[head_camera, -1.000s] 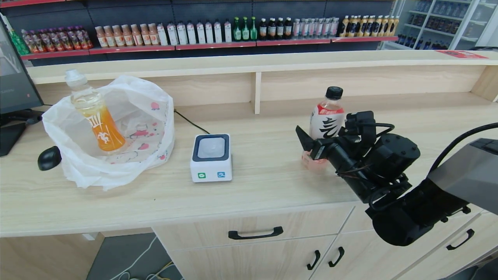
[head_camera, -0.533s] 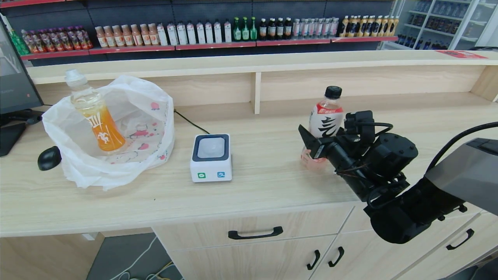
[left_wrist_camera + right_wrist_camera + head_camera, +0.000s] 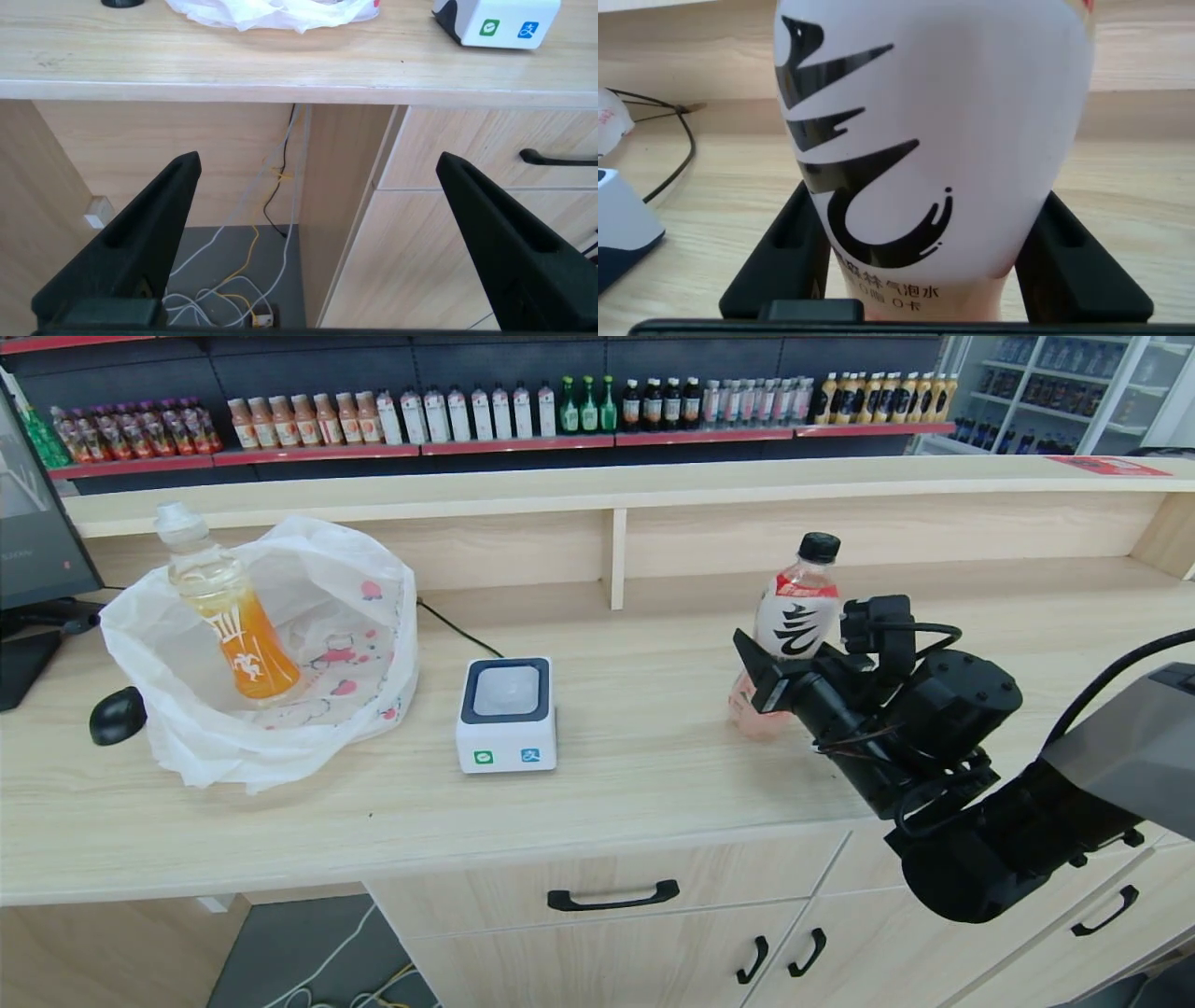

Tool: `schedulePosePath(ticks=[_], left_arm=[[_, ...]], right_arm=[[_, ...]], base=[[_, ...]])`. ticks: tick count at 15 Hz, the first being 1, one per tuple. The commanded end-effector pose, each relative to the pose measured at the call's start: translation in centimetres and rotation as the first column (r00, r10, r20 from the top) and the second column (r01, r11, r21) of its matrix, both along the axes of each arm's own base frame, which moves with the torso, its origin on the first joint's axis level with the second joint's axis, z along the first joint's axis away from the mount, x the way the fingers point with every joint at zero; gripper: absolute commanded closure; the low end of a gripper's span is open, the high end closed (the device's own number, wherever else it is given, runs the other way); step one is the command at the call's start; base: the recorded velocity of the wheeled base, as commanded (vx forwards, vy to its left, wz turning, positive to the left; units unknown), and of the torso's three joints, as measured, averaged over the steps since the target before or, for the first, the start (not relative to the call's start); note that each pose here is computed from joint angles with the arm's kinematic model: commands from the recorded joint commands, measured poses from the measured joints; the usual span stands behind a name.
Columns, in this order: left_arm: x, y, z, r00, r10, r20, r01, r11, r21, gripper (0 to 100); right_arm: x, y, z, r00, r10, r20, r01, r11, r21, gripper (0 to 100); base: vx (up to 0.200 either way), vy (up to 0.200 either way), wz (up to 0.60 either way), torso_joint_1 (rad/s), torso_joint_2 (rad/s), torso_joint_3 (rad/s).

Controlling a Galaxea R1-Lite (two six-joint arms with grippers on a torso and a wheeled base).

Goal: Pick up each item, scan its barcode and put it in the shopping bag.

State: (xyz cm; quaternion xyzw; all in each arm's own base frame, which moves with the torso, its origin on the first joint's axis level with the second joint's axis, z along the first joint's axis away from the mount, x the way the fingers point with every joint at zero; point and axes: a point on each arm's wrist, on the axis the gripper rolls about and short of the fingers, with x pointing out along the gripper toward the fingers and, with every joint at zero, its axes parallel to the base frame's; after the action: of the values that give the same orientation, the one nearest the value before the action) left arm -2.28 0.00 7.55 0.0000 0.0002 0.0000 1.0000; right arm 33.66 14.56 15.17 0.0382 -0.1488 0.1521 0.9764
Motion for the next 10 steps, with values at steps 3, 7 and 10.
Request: schedulePosePath(ticks=[3,7,10], left_arm=[[0.0,0.0,0.0,1.0,0.0,0.0,0.0,1.0,0.0,0],[0.0,0.0,0.0,1.0,0.0,0.0,0.0,1.0,0.0,0],[0.0,0.0,0.0,1.0,0.0,0.0,0.0,1.0,0.0,0]], right_arm=[[-1.5,-0.2,2.0,0.999,0.015,0.046,-0.016,1.0,0.021,100],[-5.4,0.2,3.8,0.995,0.079,0.06,-0.081,0.996,0.036,100],[-8.1,-0.5,4.8,0.992,0.101,0.072,-0.104,0.994,0.039,100]], base=[[0.0,0.0,0.0,0.0,0.0,0.0],[0.0,0.0,0.0,0.0,0.0,0.0],[0.0,0.0,0.0,0.0,0.0,0.0]])
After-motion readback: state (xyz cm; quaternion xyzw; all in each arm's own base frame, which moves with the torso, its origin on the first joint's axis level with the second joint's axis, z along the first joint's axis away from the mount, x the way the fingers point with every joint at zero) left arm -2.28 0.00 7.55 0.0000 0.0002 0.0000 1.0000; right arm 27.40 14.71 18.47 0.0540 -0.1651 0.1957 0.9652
